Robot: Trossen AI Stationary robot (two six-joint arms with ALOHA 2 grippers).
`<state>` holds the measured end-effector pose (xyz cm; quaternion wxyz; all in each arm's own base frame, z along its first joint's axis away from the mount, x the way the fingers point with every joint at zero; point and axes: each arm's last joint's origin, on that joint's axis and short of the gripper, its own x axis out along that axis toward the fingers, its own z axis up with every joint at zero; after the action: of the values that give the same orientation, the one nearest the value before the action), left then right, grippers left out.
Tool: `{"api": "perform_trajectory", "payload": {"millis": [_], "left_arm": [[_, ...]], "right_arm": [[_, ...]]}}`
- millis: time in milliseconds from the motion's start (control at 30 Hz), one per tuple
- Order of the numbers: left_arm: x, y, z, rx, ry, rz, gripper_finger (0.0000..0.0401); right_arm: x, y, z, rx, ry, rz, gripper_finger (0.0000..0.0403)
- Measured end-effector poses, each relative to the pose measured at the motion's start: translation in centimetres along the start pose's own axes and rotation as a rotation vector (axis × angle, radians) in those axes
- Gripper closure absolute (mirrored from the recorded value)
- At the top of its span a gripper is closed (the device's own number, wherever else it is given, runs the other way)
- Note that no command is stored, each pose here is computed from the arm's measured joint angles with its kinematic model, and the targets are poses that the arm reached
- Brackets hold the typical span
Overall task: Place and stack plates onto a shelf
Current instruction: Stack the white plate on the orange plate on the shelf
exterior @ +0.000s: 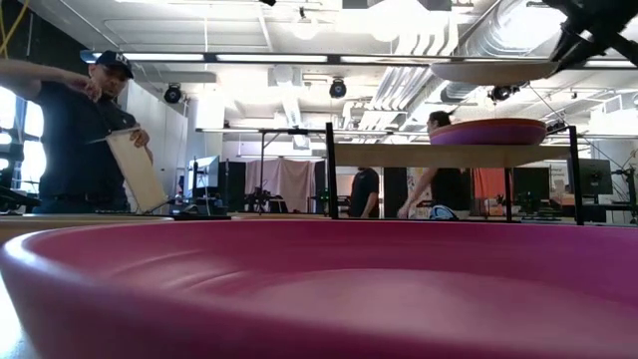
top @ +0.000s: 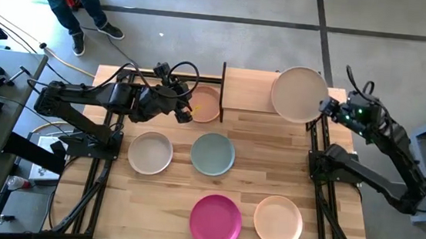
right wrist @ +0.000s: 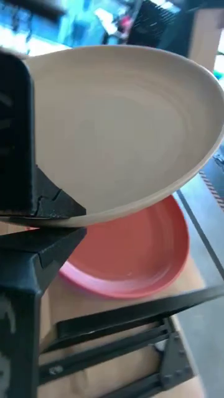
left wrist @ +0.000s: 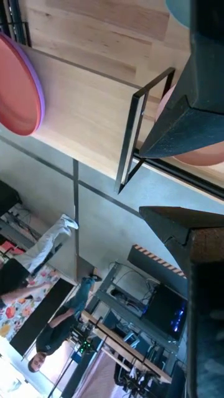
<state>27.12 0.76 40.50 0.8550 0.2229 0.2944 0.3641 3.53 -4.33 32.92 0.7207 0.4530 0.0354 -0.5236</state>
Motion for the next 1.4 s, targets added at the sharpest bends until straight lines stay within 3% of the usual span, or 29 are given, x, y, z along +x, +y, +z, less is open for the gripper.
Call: {"api": "perform_trajectory", "payload": {"millis": [367,1067,1400], "left_arm": [[0.0,0.0,0.0,-0.045,-0.001,0.000,0.0277],[0.0,-0.1,-0.5,-0.021,0.037,-0.008,0.0277],[0.2,0.0,-0.8,-0.001,0.060,-0.009,0.0277]], "right_arm": [[0.5,-1.8,-1.3,0.234,-0.042,-0.033,0.0403],[0.6,-2.5,-1.6,0.356,-0.061,-0.134,0.0403],[2.9,-1.4,-1.3,0.363,-0.033,-0.234,0.0403]]}}
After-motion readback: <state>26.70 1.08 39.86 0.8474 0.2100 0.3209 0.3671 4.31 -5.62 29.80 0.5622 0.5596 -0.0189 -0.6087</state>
